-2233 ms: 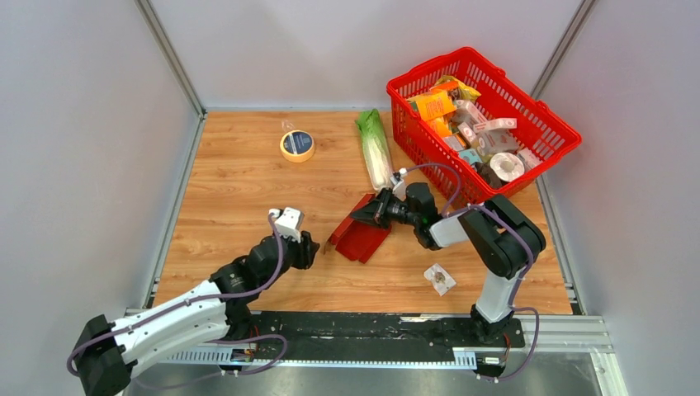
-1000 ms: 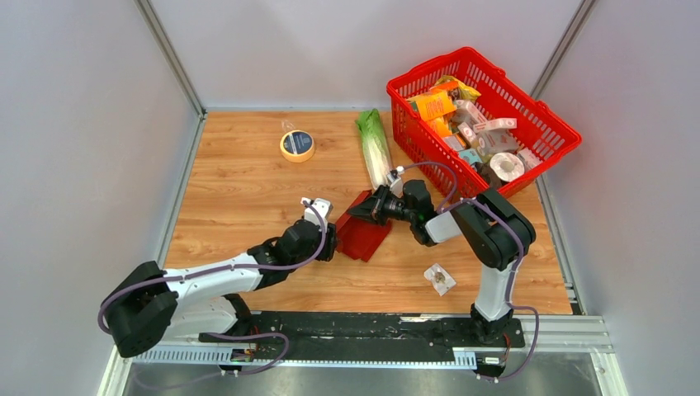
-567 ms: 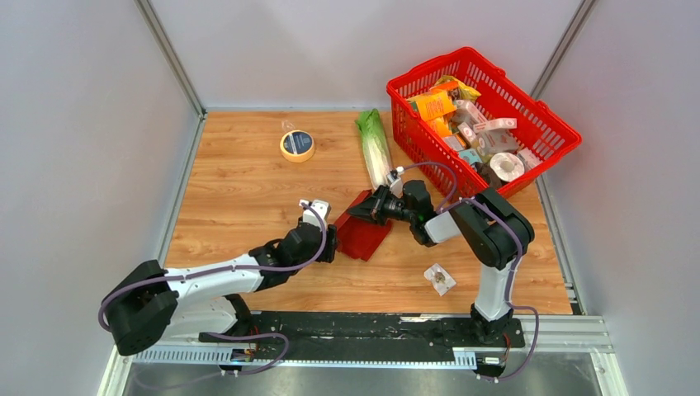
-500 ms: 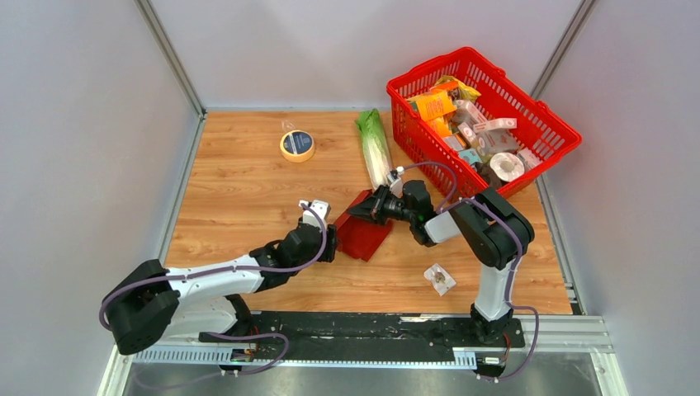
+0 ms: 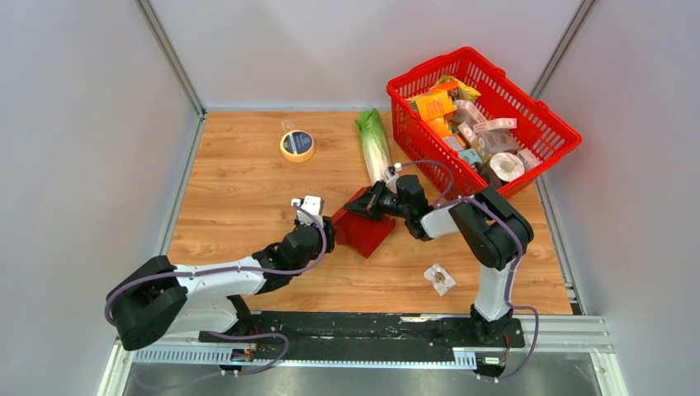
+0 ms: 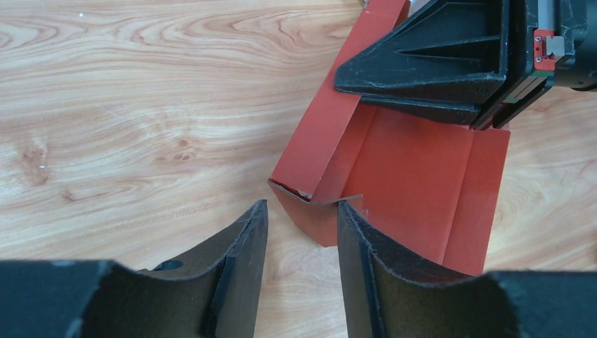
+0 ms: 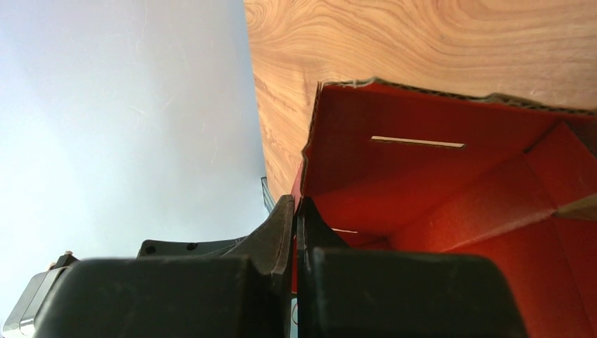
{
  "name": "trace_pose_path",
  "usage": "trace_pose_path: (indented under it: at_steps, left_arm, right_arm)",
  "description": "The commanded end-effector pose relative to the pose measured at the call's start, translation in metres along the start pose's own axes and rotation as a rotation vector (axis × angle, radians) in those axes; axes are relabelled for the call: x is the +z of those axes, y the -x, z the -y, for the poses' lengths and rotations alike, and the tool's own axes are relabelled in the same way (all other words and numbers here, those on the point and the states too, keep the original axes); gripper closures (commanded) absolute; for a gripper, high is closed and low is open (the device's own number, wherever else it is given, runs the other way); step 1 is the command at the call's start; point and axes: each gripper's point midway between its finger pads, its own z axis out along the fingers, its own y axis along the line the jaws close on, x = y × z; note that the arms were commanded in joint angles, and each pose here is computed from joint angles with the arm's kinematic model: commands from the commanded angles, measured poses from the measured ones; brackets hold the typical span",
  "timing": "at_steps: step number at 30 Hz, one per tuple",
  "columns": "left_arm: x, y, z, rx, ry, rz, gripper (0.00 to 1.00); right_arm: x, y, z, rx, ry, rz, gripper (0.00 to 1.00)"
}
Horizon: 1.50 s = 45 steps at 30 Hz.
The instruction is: Fold the paper box
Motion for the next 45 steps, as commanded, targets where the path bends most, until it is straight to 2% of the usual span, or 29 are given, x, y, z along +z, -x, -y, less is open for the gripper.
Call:
trace_pose_path:
  at_steps: [1,8,14,20,22,28,35,45]
  left_arm:
    - [0.006,0.029,0.002,-0.082,0.032,0.104,0.51]
    - [0.014,0.012,-0.002,-0.098,0.063,0.023,0.46]
    - [0.026,0.013,-0.007,-0.136,0.143,0.029,0.54]
    - [0.033,0.017,-0.012,-0.094,0.238,0.004,0.65]
    - [0.034,0.015,-0.011,-0.082,0.238,-0.008,0.65]
    - [0.035,0.011,0.008,-0.060,0.159,-0.037,0.60]
    - [0.017,0.005,0.020,-0.067,0.041,-0.058,0.46]
    - [-0.018,0.014,0.002,-0.139,0.016,0.003,0.44]
  right_arm:
    - [0.000,-0.019,0.046,0.014,-0.139,-0.061,1.00]
    - [0.001,-0.022,0.046,0.006,-0.137,-0.067,1.00]
    - [0.001,-0.026,0.049,0.016,-0.143,-0.070,1.00]
    - [0.001,-0.029,0.050,0.031,-0.139,-0.075,1.00]
    - [0.001,-0.028,0.050,0.030,-0.138,-0.074,1.00]
    - [-0.001,-0.030,0.047,0.036,-0.120,-0.075,1.00]
    - [-0.009,-0.027,0.029,-0.008,-0.073,-0.048,1.00]
    - [-0.013,-0.023,-0.001,-0.025,0.061,-0.049,1.00]
